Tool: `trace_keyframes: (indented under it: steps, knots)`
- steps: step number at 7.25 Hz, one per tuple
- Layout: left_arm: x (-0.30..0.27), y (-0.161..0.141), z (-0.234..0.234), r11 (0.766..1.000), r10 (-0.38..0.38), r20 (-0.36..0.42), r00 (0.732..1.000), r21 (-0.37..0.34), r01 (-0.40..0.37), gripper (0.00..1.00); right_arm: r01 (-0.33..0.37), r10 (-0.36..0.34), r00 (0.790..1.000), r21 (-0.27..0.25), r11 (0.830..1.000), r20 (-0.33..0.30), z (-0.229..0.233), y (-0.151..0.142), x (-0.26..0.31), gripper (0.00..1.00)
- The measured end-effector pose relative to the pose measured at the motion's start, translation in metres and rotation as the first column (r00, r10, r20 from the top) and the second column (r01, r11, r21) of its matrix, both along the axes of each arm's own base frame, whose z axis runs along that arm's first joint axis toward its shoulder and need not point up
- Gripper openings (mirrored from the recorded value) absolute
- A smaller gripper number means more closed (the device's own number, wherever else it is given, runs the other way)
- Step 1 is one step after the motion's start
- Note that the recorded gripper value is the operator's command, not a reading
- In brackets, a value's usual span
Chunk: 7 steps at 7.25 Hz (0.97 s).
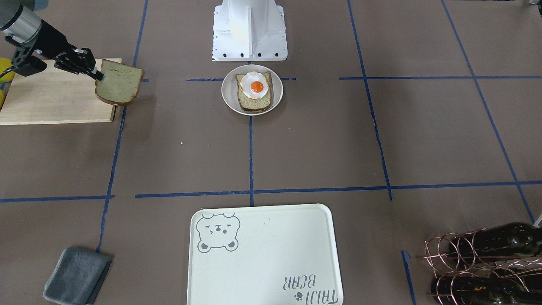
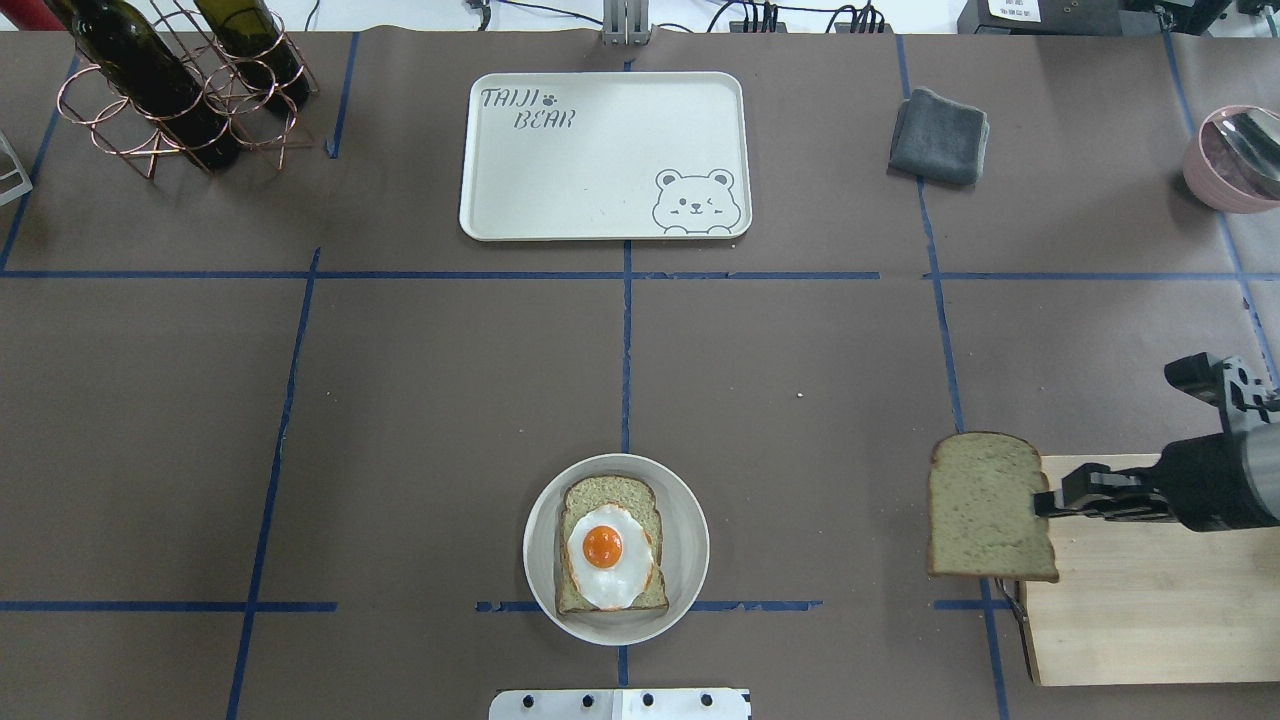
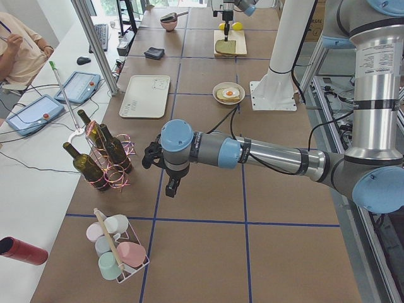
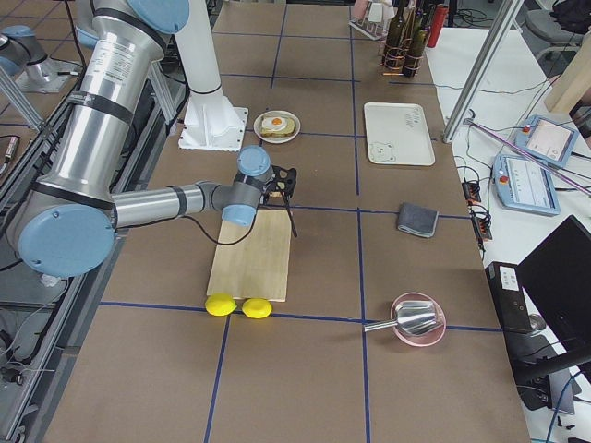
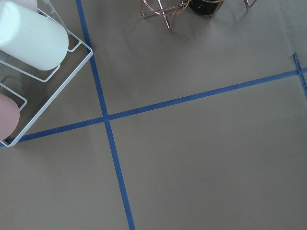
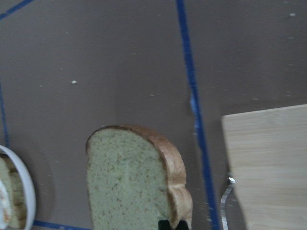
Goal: Make sandwich and place on tray
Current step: 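Carry the bread slice over the bowl and lay it on the egg toast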
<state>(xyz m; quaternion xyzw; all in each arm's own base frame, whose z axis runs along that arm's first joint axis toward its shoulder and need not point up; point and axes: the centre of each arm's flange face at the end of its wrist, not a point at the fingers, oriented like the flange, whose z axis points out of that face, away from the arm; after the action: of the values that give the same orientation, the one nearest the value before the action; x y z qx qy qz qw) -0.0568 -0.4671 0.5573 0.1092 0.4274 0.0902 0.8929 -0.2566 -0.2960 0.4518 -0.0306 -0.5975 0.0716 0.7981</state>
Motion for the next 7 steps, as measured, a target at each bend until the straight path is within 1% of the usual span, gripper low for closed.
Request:
trace_keyframes:
  steps: [1, 2, 3, 4, 5, 6, 7]
  knots:
    - [0.000, 0.000, 0.000, 1.000, 0.001, 0.000, 1.000, 0.000, -0.001, 1.00, 0.009, -0.009, 0.998, -0.004, 1.000, 0.070, -0.034, -0.014, -0.034, 0.00]
    - [0.000, 0.000, 0.000, 1.000, 0.002, 0.000, 1.000, 0.000, -0.002, 1.00, 0.033, -0.031, 0.991, -0.014, 0.999, 0.131, -0.067, -0.023, -0.076, 0.00]
    - [0.000, 0.000, 0.000, 1.000, 0.002, 0.000, 1.000, 0.001, -0.002, 1.00, 0.062, -0.055, 0.982, -0.031, 0.998, 0.179, -0.099, -0.025, -0.122, 0.00]
    - [0.000, 0.000, 0.000, 1.000, 0.002, 0.000, 1.000, 0.001, -0.002, 1.00, 0.078, -0.068, 0.977, -0.040, 0.996, 0.204, -0.128, -0.022, -0.168, 0.00]
    - [0.000, 0.000, 0.000, 1.000, 0.002, 0.000, 1.000, 0.002, -0.002, 1.00, 0.082, -0.071, 0.975, -0.043, 0.996, 0.211, -0.151, -0.017, -0.207, 0.00]
    - [0.000, -0.001, -0.001, 1.000, 0.002, 0.000, 1.000, 0.002, -0.002, 1.00, 0.076, -0.065, 0.976, -0.044, 0.996, 0.208, -0.165, -0.011, -0.237, 0.00]
    - [0.000, -0.001, -0.001, 1.000, 0.002, -0.001, 1.000, 0.003, -0.002, 1.00, 0.069, -0.059, 0.978, -0.045, 0.997, 0.200, -0.168, -0.006, -0.255, 0.00]
